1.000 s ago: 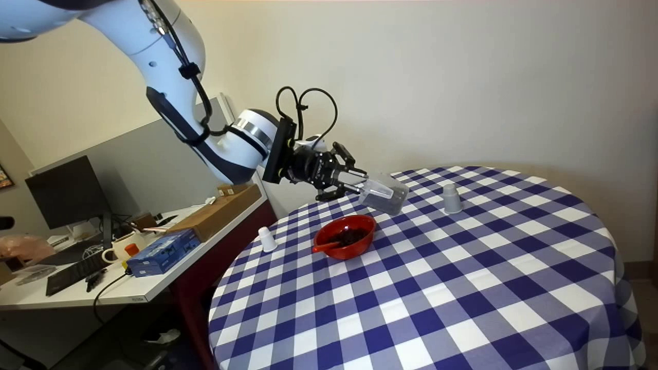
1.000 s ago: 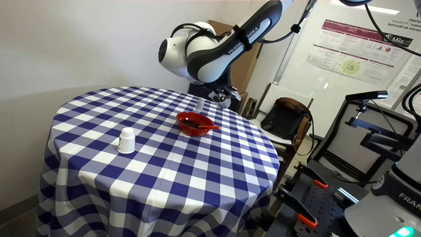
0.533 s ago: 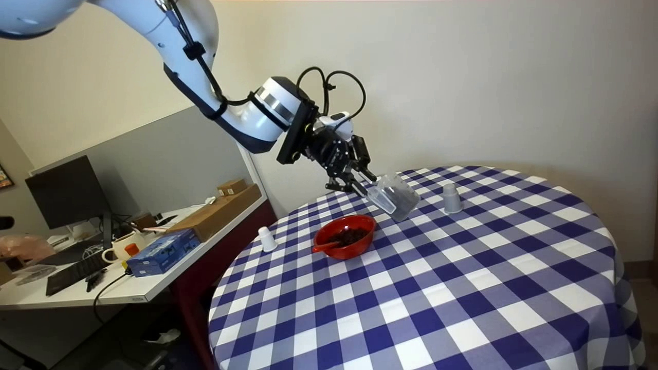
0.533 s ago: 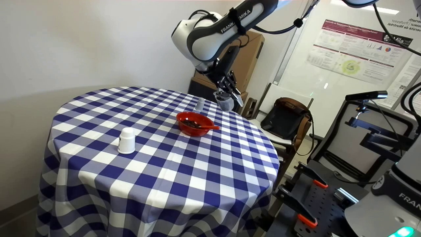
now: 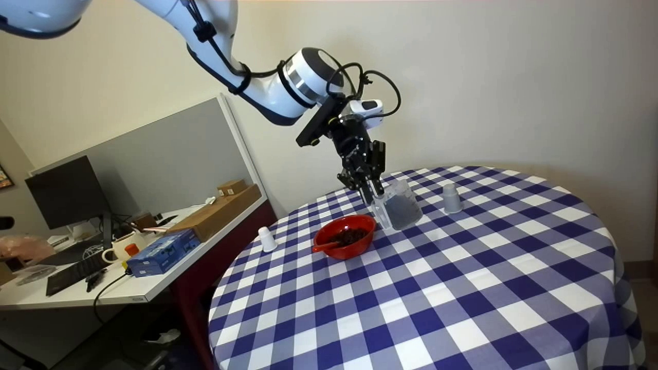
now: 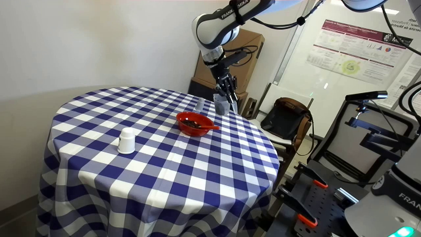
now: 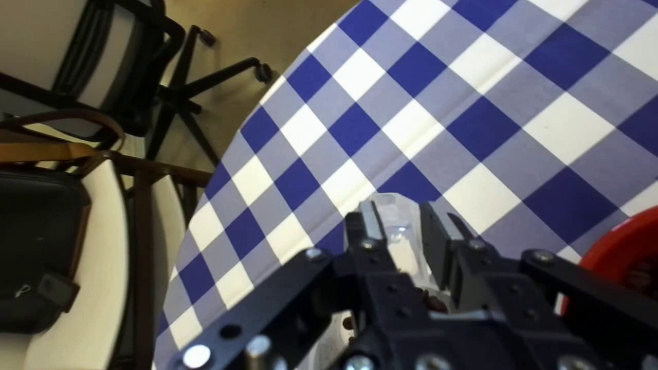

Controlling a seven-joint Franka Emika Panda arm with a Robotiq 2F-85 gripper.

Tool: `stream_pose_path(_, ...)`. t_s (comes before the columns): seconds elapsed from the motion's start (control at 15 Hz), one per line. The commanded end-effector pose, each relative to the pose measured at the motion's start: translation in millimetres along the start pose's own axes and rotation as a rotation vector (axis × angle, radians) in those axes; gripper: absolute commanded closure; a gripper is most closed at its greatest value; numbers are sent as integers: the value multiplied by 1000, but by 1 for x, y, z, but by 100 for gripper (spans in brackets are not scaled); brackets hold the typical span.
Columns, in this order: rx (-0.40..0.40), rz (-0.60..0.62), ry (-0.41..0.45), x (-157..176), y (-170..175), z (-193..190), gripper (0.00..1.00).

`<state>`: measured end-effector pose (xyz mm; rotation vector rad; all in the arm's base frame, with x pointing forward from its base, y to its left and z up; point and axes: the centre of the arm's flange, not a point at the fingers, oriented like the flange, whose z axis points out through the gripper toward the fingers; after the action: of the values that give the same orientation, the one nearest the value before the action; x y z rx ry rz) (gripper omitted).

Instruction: Pick up the plastic cup from the table, pour some of its contents in the orange bowl and put the cup back on the table.

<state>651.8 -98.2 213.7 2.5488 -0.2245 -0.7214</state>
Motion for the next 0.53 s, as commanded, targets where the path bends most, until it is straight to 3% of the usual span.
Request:
stream_pose_path(0.0,137,-20,41,26,11,-7,88)
stream_pose_path(0.47,301,-2,19,54,40,19,88)
